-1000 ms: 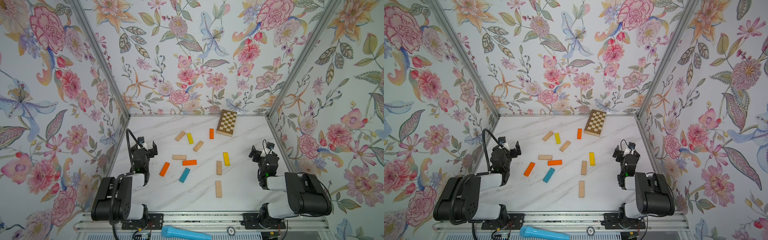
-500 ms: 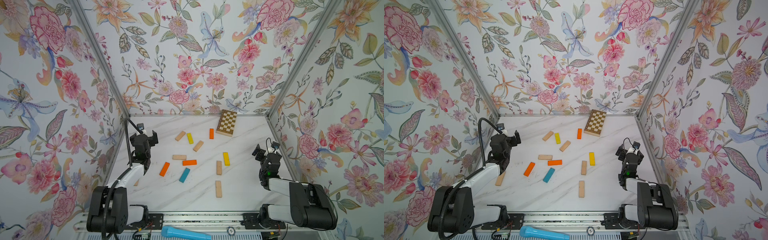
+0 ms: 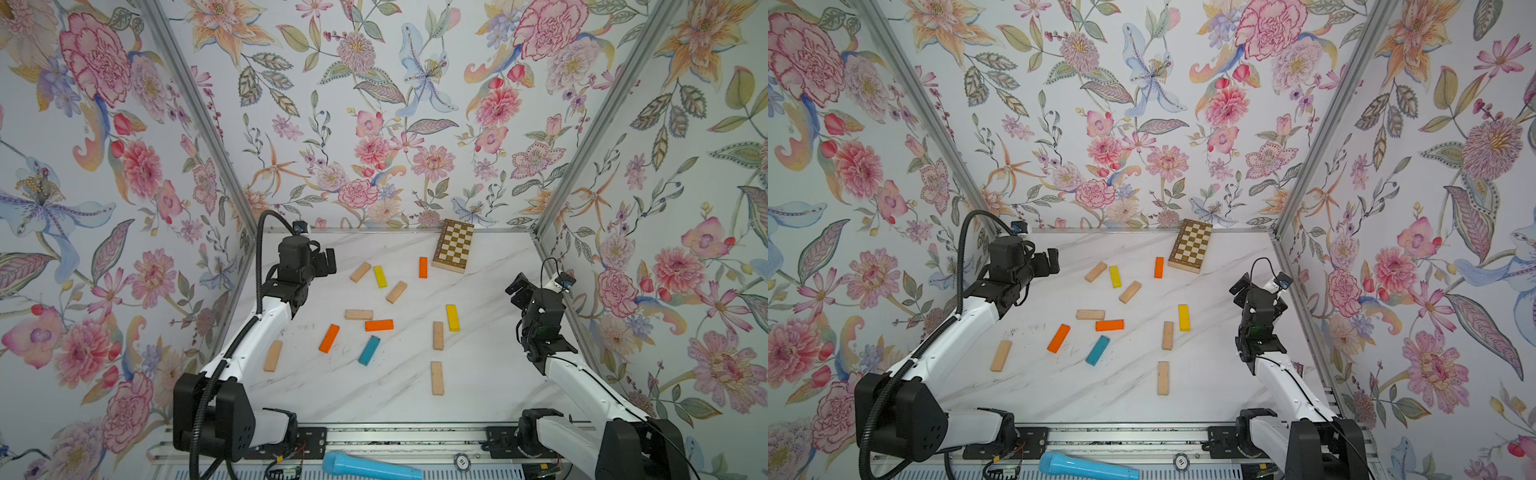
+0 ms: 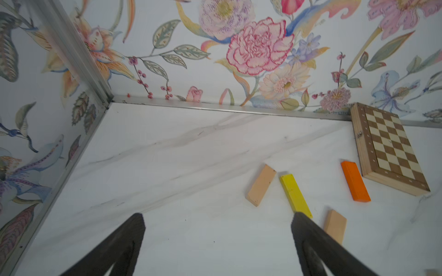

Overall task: Assemble the number 6 with building blocks
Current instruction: Move the building block to the center of the board.

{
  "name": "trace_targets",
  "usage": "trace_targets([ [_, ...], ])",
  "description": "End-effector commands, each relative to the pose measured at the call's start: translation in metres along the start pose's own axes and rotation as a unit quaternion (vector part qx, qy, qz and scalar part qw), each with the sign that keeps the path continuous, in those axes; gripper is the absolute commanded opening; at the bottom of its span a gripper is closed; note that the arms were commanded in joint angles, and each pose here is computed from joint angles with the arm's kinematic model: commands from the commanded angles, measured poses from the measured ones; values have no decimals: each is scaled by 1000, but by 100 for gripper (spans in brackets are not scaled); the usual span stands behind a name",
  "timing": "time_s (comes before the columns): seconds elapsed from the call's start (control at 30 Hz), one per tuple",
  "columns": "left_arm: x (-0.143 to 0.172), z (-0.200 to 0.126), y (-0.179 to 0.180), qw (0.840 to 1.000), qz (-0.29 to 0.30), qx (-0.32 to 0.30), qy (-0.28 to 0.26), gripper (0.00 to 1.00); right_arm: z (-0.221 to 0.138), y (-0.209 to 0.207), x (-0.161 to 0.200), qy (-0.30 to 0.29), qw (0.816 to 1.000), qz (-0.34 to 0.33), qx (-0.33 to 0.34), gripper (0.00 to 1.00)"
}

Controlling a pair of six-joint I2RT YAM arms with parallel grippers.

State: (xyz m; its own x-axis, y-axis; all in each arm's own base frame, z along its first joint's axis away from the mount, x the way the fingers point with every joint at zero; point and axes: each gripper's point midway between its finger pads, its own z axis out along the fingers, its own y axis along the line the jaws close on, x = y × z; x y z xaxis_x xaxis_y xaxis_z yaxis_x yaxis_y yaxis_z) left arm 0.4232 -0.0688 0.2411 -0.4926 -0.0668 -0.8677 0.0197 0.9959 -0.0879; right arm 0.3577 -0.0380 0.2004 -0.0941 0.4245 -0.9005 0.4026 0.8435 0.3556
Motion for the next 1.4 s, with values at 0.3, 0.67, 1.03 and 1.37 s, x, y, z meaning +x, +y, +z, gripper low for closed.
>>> trace_targets([
  [0.3,29,0,-41,993,14,59,98,99,-25,77,73,204,973,-99,-33,99],
  [0.67,29,-4,-41,994,26,52,94,99,-50,101,161,366,910,-192,-42,84],
  [1.03,41,4,-50,991,38,66,109,99,-59,96,216,472,842,-258,-51,70],
  [1.37,49,11,-49,990,44,64,122,99,-47,97,229,488,824,-283,-48,61],
])
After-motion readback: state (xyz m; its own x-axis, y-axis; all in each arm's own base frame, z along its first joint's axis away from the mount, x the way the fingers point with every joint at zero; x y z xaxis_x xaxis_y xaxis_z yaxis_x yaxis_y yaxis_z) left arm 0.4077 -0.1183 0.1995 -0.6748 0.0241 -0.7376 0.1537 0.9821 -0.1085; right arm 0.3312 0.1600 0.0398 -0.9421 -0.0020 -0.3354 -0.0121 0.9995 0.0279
